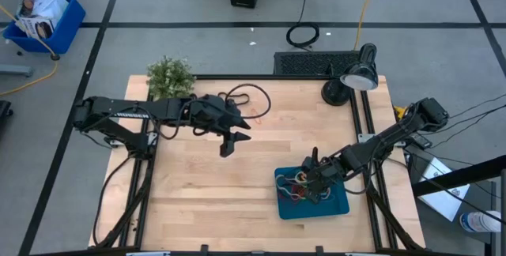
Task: Pick and place rubber bands into bin
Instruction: Put the blue rubber band into the blue bin, then put the black rubber band into the blue bin
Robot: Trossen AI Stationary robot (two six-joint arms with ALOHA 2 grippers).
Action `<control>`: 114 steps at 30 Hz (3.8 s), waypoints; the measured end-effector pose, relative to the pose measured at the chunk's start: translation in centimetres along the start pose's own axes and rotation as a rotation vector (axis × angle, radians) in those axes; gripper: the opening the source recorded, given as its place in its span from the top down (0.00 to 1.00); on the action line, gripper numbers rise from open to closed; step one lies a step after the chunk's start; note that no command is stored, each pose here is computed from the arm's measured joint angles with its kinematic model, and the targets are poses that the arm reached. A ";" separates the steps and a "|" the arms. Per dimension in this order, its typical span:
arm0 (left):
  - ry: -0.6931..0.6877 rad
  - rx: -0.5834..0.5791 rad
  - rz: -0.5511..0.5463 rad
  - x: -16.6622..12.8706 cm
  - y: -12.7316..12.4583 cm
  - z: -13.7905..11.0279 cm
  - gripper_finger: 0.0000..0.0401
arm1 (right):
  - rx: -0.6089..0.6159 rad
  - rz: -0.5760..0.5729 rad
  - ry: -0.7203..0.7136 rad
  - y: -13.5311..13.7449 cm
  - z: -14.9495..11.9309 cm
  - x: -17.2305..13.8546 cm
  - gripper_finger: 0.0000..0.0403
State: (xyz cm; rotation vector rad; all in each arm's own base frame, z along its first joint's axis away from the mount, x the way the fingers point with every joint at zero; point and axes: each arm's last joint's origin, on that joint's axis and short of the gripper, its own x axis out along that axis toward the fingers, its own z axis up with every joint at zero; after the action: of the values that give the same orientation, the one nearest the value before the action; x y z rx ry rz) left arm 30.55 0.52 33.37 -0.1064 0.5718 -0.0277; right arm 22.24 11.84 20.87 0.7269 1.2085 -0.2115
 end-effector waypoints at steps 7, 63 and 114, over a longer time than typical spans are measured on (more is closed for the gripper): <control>0.008 -0.009 0.044 0.0 0.1 -0.1 0.57 | 0.014 0.000 0.000 0.0 0.0 0.0 0.65; 0.420 -0.304 0.486 3.0 15.9 -6.4 0.57 | -0.124 0.186 -0.687 -0.9 5.0 -8.5 0.52; 0.699 -0.360 0.431 8.3 23.5 -14.7 0.57 | -0.068 0.187 -0.738 -1.6 6.3 -8.8 0.53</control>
State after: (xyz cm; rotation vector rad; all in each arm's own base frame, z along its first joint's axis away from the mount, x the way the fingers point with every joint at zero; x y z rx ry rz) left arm 29.49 22.01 14.12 -0.3278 1.2856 0.4758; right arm 23.09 4.77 29.27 0.6162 0.4413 -0.2523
